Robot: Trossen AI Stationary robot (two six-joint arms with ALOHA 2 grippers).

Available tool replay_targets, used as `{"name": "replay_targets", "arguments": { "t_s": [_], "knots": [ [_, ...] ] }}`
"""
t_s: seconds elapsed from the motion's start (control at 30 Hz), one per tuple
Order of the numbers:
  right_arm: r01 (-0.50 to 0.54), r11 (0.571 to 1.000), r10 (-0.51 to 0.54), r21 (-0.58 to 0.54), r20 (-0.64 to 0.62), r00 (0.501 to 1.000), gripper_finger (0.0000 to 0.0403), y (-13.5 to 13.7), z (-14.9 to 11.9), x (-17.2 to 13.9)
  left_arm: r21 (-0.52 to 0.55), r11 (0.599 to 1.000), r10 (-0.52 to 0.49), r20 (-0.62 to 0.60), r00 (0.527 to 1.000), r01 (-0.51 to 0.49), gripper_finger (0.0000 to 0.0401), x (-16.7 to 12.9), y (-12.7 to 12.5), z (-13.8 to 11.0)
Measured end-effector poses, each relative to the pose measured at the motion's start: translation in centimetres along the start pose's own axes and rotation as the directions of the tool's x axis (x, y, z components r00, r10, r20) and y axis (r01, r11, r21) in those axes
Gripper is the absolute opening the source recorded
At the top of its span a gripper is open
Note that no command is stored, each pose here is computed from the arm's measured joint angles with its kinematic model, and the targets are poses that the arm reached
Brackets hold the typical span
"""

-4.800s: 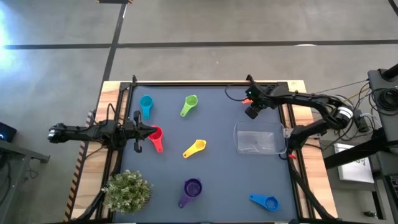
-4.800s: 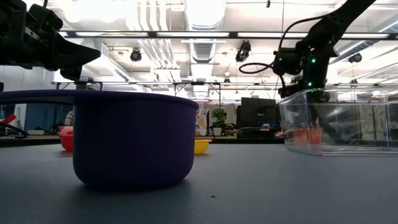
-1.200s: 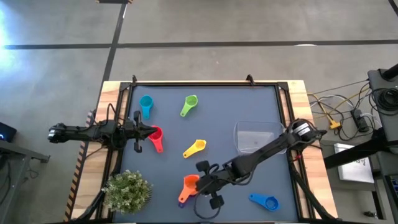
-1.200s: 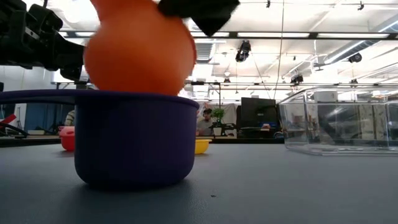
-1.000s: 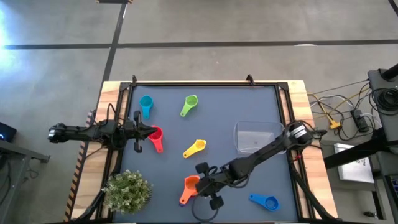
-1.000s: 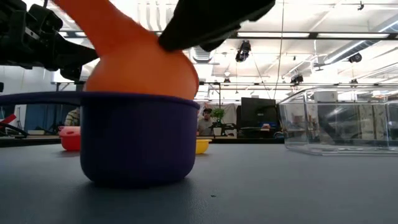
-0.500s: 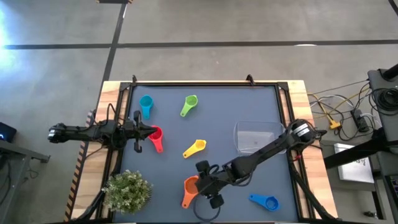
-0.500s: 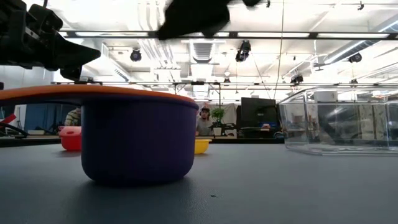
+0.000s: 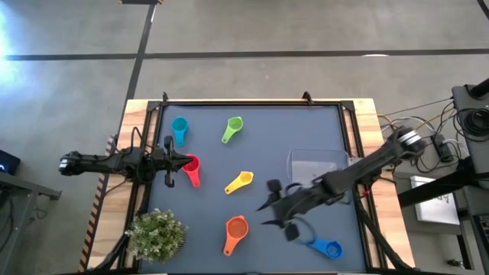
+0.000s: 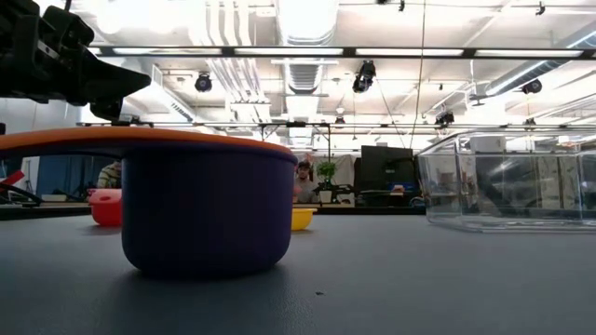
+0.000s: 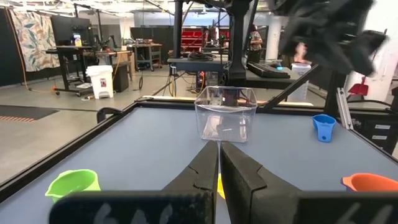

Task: Nest measuring cups in basket
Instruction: Stack the red measuring cup on top of the orange measuring cup

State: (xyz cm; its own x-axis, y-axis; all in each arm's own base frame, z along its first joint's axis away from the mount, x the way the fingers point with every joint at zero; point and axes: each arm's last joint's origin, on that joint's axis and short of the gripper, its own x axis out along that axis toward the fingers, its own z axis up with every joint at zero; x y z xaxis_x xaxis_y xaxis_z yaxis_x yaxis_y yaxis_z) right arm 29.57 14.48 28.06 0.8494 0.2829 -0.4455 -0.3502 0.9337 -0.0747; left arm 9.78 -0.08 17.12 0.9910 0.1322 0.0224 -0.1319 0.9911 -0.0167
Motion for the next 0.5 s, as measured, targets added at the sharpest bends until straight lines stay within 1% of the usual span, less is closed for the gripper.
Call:
{"name": "replay_targets", "arguments": {
  "t_s": [0.13,0.23,0.33,0.5],
  "knots": [
    [-0.013,1.0,0.012,0.012,0.092,0.996,0.0177,0.0,-2.3,-4.7,0.0,1.0,0.0,0.001,1.0,0.0,0.0,0.0,0.0,0.0],
    [0.022,0.999,-0.027,0.036,0.143,0.989,0.0172,0.2,-4.1,-7.6,0.0,1.0,0.0,0.001,1.0,0.0,0.0,0.0,0.0,0.0],
    [0.056,0.998,-0.062,0.041,0.168,0.984,0.0172,0.3,-5.9,-9.6,0.0,1.0,0.0,0.001,1.0,0.0,0.0,0.0,0.0,0.0],
    [0.056,0.996,-0.072,0.076,0.231,0.97,0.0171,0.2,-7.8,-11.9,0.0,1.0,0.0,0.001,1.0,0.0,0.0,0.0,0.0,0.0]
  ]
}}
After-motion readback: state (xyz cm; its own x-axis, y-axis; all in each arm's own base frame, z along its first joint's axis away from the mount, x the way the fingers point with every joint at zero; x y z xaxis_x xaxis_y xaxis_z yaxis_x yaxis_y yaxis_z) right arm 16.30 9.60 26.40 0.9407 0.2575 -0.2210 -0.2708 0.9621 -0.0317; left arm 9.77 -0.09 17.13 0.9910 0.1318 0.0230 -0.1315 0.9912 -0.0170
